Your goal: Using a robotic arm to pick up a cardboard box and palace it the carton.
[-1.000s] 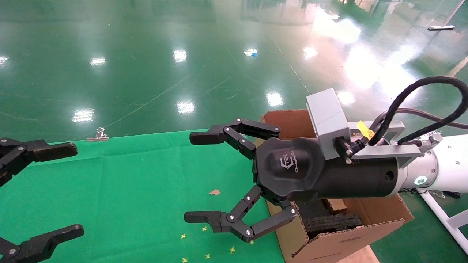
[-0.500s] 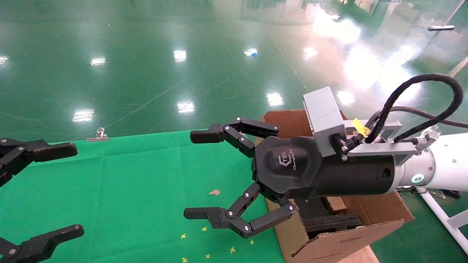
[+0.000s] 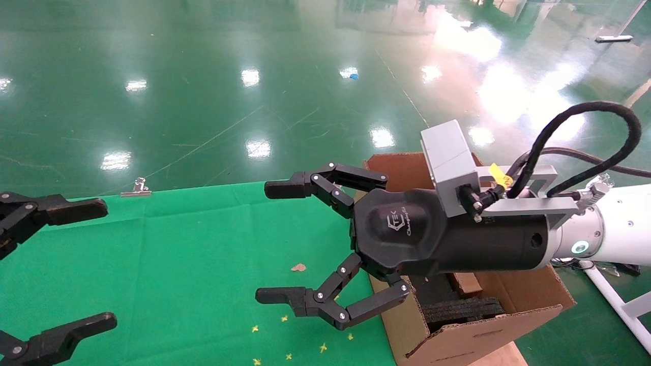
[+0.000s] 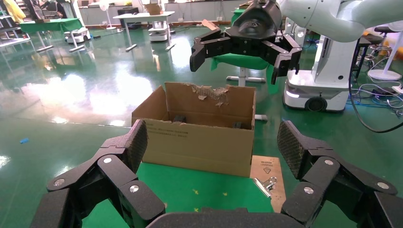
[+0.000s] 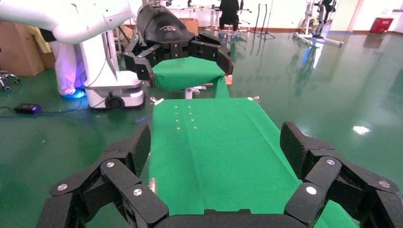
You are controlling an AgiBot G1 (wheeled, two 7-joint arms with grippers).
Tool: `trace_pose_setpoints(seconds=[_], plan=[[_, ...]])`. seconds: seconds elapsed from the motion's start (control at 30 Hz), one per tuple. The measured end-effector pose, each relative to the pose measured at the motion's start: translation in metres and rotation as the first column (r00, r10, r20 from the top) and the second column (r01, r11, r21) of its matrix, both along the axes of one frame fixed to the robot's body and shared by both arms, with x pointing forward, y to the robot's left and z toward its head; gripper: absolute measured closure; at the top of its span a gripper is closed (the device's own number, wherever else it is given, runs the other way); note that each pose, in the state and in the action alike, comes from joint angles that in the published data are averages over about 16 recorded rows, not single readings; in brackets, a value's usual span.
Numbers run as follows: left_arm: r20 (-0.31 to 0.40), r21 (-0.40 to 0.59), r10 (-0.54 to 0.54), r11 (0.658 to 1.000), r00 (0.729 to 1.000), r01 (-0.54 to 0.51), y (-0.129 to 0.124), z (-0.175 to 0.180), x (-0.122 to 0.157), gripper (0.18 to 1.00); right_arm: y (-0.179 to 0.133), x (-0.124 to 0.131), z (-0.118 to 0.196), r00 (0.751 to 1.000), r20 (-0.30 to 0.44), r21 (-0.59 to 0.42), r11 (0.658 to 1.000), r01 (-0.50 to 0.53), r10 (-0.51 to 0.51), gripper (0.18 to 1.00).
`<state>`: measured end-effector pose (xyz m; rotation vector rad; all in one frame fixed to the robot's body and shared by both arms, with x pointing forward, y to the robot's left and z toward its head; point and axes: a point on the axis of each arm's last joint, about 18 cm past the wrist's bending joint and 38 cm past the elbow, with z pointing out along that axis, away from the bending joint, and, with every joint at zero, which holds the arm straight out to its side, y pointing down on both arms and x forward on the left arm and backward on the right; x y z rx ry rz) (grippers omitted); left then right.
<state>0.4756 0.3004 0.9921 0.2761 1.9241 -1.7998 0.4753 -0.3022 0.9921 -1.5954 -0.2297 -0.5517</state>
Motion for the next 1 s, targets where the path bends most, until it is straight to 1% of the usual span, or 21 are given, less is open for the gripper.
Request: trace_pose_setpoints(seconds=[1.0], plan=[[0.0,0.0,0.0,1.0,1.0,0.0,0.0,0.0,0.0,0.184,0.0,0.0006,0.0,1.0,-0.001,0.0,1.0,0.001,-0.001,0.178]])
